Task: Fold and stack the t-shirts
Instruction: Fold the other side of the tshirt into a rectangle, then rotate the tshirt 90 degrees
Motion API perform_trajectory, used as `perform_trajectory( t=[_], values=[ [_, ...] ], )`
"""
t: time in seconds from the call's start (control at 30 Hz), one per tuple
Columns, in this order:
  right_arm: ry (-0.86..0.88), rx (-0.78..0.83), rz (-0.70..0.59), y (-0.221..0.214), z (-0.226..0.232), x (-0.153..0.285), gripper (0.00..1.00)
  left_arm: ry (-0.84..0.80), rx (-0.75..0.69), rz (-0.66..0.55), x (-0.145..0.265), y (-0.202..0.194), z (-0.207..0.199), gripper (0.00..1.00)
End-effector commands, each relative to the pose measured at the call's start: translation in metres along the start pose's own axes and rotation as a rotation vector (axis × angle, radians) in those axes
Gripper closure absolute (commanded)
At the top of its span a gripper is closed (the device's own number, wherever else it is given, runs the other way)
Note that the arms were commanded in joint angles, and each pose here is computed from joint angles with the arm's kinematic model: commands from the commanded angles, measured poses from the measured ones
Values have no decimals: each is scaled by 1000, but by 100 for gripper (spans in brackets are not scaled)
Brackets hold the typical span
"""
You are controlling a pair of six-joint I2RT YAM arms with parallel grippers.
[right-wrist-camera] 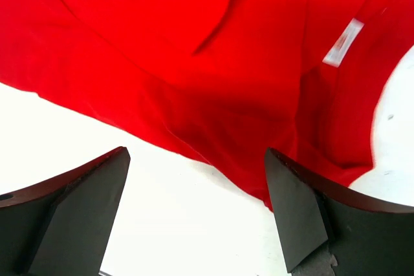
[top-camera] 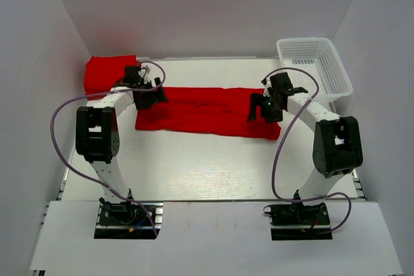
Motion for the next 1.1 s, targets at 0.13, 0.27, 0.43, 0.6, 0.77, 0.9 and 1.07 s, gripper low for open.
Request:
perform_trajectory(
  t=[0.13, 0.27, 0.43, 0.6, 0.77, 0.9, 1.07],
  values=[
    [31, -64, -27, 5, -1, -21, 10, 69, 29, 117, 12, -67, 19, 0],
    [7, -92, 34, 2, -11, -48, 10, 147, 89, 190, 11, -106, 42, 0],
    [-99, -88, 69, 11, -33, -61, 10, 238, 162, 266, 29, -153, 66, 0],
    [-98, -92, 108, 32, -48, -88, 10, 268, 254, 371, 59, -203, 72, 0],
    [41, -53, 88, 80, -37, -108, 10, 101, 288, 494, 79, -249, 56, 0],
    [265, -54, -6, 123, -13, -131, 10, 44, 272, 537, 86, -260, 43, 0],
    [386, -111, -149, 160, 7, -163, 10, -34, 234, 631, 89, -277, 18, 0]
  ],
)
Point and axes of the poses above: each gripper's point midway between its finger pads, its own x axis back along the fingers, its own z axis along the line the jaws close on, y = z × x, the point moved 6 cm from there along x, back along the fingers, and after that the axes turned 8 degrees about x, right-handed, at the moved point
